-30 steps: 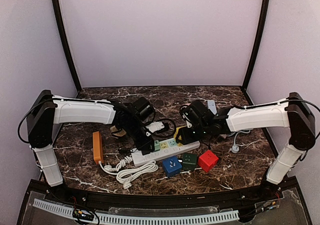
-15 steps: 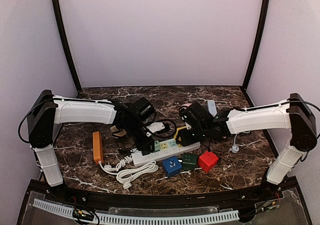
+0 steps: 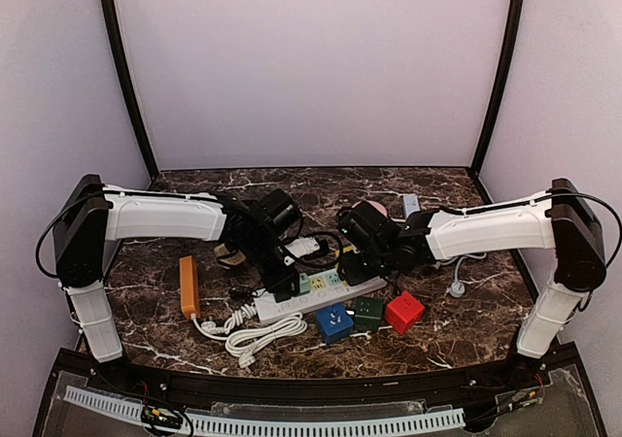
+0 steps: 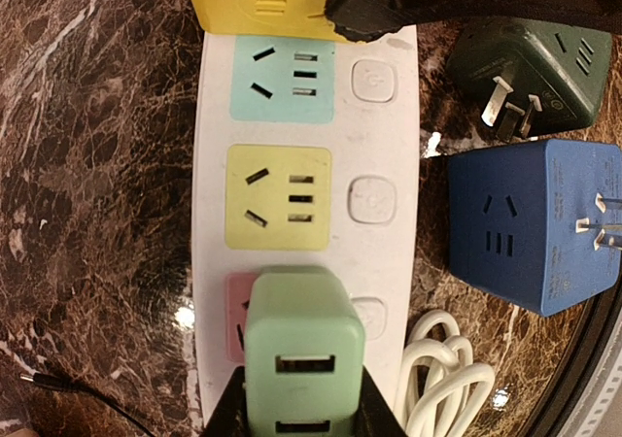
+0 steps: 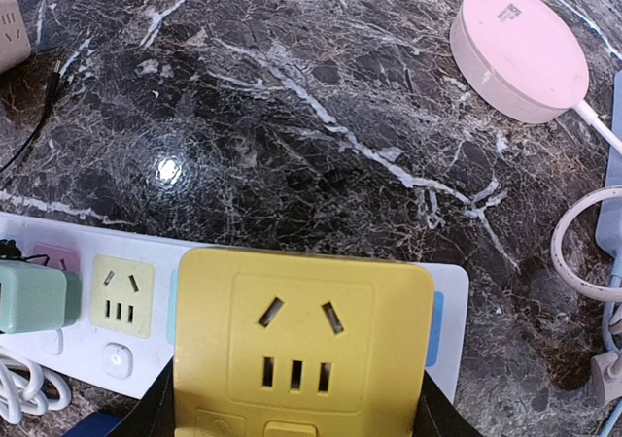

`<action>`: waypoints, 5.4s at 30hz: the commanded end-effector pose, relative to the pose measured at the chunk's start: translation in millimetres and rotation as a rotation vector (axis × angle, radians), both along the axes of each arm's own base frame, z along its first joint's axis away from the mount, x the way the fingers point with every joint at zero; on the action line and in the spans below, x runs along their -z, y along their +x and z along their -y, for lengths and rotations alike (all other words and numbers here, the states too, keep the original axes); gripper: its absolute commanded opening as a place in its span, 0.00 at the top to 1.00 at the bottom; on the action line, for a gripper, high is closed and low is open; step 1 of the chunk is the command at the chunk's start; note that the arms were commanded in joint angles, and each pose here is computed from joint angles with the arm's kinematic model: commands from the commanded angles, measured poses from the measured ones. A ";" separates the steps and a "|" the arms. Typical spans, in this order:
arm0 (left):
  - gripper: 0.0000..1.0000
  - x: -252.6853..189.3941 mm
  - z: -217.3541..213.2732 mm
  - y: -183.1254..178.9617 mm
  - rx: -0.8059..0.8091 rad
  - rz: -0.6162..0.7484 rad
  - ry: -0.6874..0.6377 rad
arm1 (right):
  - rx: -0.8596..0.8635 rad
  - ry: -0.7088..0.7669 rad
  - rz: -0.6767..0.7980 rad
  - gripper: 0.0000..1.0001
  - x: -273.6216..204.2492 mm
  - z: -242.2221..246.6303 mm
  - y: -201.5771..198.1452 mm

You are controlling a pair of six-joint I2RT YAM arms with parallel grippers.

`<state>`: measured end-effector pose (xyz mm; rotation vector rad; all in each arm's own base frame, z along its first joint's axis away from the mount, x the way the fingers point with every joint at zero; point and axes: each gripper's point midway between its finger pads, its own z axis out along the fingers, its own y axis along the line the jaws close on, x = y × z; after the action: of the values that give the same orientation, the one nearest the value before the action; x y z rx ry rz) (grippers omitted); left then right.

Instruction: Pull the plug off the socket

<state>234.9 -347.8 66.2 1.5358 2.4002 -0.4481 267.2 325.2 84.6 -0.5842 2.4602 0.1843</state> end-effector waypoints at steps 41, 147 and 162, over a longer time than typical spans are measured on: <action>0.99 9.8 -0.9 -3.1 -0.003 -0.024 0.032 | 0.029 0.356 0.072 1.00 -73.0 1.1 10.8; 0.99 -12.9 -27.3 -13.3 -0.063 -0.080 -0.101 | -0.146 0.513 -0.111 0.52 -23.9 -96.3 -15.0; 0.99 -17.4 -25.7 -12.5 -0.067 -0.073 -0.115 | -0.118 0.417 -0.215 0.78 19.1 -90.7 -27.4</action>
<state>228.3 -321.6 75.8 1.3994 2.4321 -0.5797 250.6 421.6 87.3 -0.5276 2.4057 0.8830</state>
